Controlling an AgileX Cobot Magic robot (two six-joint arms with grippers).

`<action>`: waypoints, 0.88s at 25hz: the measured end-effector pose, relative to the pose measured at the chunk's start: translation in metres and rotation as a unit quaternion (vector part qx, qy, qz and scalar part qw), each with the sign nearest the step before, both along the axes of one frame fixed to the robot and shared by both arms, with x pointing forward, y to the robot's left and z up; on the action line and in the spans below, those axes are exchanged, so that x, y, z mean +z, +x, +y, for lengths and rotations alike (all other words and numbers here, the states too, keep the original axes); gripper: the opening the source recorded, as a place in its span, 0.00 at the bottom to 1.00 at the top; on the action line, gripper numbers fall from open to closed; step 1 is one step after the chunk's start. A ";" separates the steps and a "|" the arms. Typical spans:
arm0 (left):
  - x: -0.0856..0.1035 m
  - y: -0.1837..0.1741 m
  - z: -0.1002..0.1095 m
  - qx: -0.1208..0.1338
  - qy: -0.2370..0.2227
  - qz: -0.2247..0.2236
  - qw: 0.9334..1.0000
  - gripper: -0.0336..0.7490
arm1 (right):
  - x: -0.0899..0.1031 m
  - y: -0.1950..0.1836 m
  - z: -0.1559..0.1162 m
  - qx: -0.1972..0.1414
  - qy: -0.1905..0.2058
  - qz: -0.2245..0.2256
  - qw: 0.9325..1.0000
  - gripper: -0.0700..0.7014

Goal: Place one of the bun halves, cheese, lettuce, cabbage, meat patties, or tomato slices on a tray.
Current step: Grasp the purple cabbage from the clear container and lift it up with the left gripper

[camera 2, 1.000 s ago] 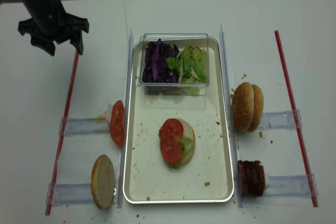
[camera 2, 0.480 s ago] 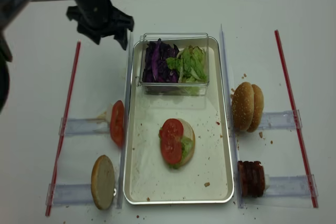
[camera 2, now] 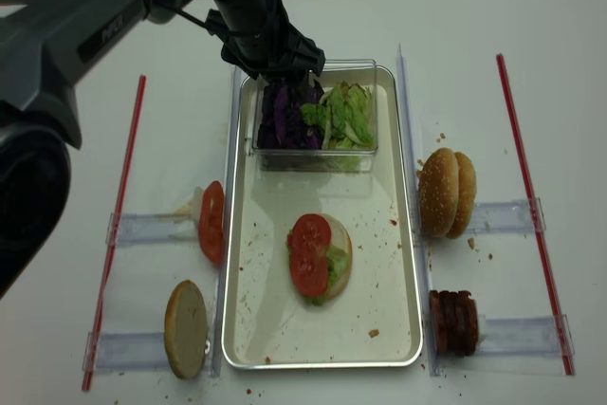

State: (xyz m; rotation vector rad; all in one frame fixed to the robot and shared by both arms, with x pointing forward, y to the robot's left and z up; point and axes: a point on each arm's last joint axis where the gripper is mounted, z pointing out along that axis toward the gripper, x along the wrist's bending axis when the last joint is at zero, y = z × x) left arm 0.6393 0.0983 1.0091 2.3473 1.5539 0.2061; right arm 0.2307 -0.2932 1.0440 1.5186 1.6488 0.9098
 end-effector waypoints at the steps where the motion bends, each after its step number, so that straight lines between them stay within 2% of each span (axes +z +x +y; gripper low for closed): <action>1: -0.002 0.001 0.000 0.001 0.001 0.000 1.000 0.74 | 0.000 0.000 0.000 0.000 0.000 0.000 1.000 0.81; 7: -0.025 0.008 -0.004 0.002 0.005 0.010 1.000 0.65 | 0.000 0.000 0.000 0.000 0.000 0.000 1.000 0.81; 11: -0.028 0.011 -0.005 0.003 0.000 0.000 1.000 0.61 | 0.000 0.000 0.000 0.000 0.000 0.000 1.000 0.81; 16: -0.030 0.013 -0.006 0.003 -0.003 -0.008 1.000 0.58 | 0.000 0.000 0.000 0.000 0.000 0.000 1.000 0.81; 22: -0.050 0.016 -0.008 0.003 0.006 0.011 1.000 0.57 | 0.000 0.000 0.000 0.000 0.000 0.000 1.000 0.81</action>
